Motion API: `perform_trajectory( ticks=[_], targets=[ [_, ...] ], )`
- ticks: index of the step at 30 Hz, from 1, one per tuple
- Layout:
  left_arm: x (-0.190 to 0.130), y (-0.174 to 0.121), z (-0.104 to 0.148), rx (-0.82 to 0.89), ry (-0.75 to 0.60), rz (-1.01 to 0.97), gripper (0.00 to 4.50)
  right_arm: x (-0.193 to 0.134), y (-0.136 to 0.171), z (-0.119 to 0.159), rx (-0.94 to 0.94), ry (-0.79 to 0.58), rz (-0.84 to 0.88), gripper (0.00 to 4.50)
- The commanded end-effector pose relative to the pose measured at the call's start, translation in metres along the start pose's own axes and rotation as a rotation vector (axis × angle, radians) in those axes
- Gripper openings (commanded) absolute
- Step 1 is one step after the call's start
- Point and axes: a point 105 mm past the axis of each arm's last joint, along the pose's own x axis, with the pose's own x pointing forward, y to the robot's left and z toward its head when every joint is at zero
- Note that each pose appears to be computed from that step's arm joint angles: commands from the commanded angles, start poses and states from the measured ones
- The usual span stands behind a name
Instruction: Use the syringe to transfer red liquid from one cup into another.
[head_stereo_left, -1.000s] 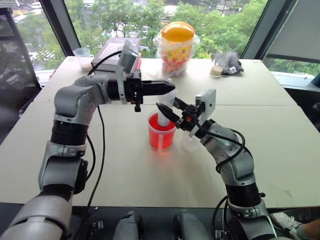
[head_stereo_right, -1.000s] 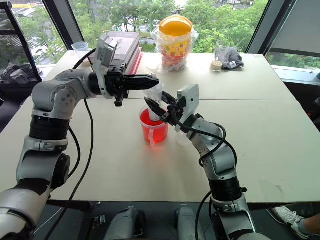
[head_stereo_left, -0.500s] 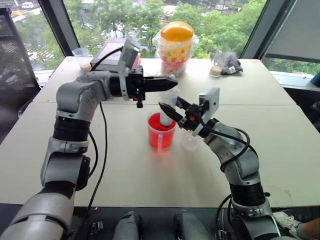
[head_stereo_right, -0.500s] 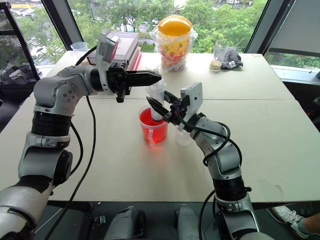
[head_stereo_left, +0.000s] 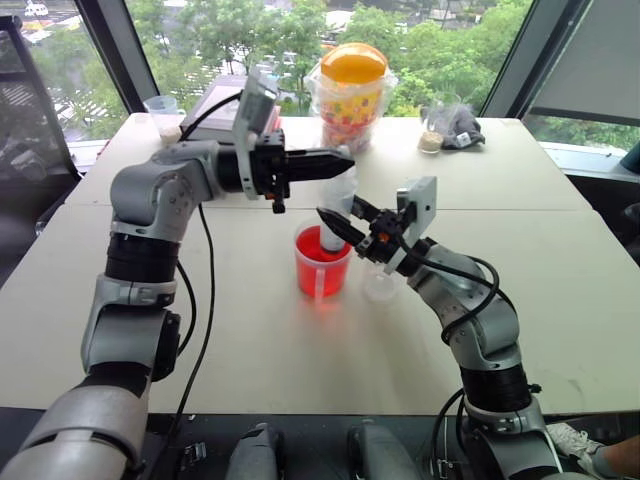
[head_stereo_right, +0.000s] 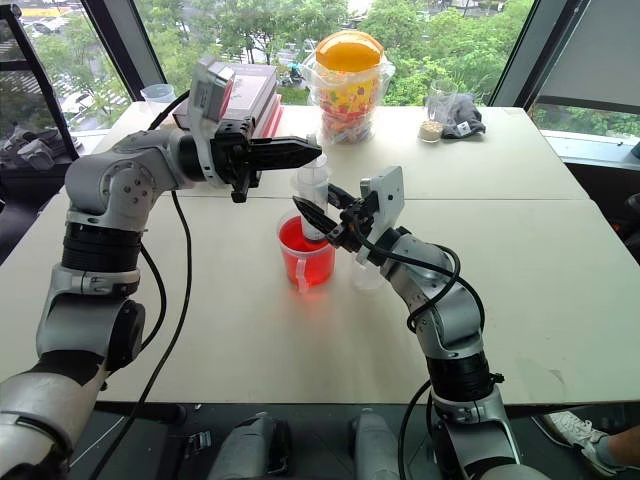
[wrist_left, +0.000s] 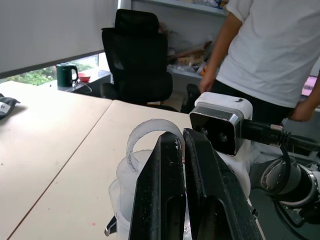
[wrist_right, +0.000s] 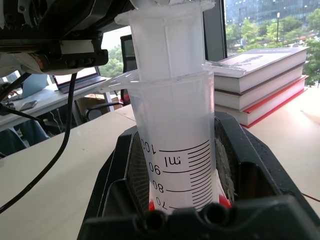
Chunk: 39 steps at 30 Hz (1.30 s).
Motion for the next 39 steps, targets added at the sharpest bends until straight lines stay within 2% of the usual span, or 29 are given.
perform_trajectory(
  ticks=[1,7,8,10,17,23,31,36,39],
  targets=[
    [0.001,-0.015,0.046,0.157,-0.108,-0.033,0.06,0.006,0.022,-0.008,0.015,0.038,0.111,1.44],
    [0.0,-0.015,0.043,0.14,-0.104,-0.041,0.06,0.008,0.02,0.001,0.007,0.014,0.105,1.44],
    [0.0,-0.016,0.041,0.134,-0.101,-0.043,0.32,0.009,0.019,0.005,0.01,0.001,0.102,1.44],
    [-0.001,-0.016,0.038,0.118,-0.098,-0.045,1.02,0.009,0.017,0.013,0.007,-0.021,0.096,1.44],
    [-0.007,-0.019,0.021,0.067,-0.05,-0.05,4.46,0.008,0.007,0.046,-0.02,-0.09,0.076,1.44],
    [-0.022,-0.014,0.015,0.062,-0.026,0.025,4.46,0.005,0.001,0.054,-0.02,-0.098,0.062,1.44],
    [-0.066,-0.009,0.009,0.029,0.004,0.187,4.46,0.004,-0.002,0.056,-0.008,-0.107,0.038,1.44],
    [-0.064,-0.008,0.006,0.034,0.0,0.2,4.46,0.003,-0.005,0.064,-0.044,-0.11,0.027,1.44],
    [-0.055,-0.01,0.005,0.045,-0.008,0.167,4.46,-0.007,-0.014,0.092,-0.092,-0.152,-0.008,1.44]
  ],
)
